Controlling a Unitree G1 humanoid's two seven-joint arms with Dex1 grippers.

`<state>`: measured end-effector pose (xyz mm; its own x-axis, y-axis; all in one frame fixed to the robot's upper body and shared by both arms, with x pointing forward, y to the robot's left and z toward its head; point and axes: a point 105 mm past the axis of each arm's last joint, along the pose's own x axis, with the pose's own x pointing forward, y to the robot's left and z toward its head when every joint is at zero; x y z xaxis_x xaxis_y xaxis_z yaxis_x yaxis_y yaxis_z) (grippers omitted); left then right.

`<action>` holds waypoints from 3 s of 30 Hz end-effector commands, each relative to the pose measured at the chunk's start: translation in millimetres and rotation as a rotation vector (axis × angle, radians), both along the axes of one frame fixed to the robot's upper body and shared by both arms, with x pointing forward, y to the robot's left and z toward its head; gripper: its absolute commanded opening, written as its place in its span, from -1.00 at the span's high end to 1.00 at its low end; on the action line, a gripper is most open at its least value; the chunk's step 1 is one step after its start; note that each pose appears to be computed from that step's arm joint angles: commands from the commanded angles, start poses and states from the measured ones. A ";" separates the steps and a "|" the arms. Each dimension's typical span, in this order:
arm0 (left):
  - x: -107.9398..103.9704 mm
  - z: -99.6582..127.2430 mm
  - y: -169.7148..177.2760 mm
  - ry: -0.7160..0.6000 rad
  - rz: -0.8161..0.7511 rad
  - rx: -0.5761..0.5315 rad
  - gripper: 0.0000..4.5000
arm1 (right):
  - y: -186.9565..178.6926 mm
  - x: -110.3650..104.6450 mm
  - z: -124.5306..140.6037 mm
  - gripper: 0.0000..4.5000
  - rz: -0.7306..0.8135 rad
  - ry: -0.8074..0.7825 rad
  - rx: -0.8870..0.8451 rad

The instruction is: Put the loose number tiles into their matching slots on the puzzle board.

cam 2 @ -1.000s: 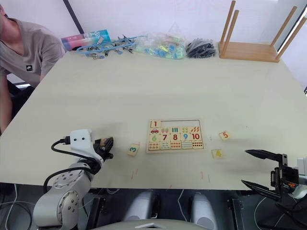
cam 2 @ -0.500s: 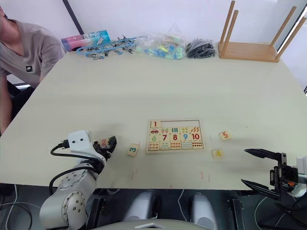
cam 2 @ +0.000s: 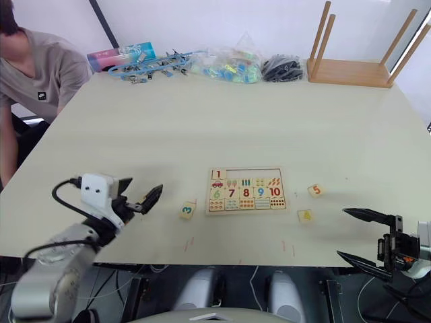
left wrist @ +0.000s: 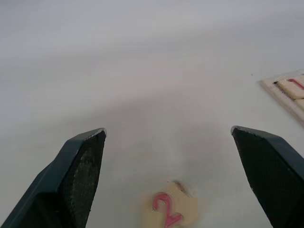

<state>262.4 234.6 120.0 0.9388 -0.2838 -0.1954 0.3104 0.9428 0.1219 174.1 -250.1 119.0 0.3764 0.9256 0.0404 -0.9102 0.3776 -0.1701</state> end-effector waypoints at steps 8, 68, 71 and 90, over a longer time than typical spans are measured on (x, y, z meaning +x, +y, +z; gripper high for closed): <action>13.9 -0.6 32.0 0.129 -0.828 0.155 -0.99 | 6.6 6.3 7.2 -1.00 -0.018 -0.042 0.003; 22.1 -30.1 46.5 0.238 -1.012 0.359 0.56 | 3.6 11.7 10.2 -1.00 -0.047 -0.104 0.017; 29.3 -14.8 37.2 0.220 -1.049 0.380 0.56 | 3.5 11.8 11.0 -1.00 -0.050 -0.108 0.021; 57.2 51.7 -84.6 0.131 -1.306 0.337 0.56 | 9.3 5.3 13.4 -1.00 -0.115 -0.132 0.058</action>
<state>320.2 160.8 160.5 0.0061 -0.8687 -0.4954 0.9832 -0.0852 0.1615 182.0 -238.7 122.9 0.4615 0.8769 0.1345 -0.8505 0.4804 -0.2140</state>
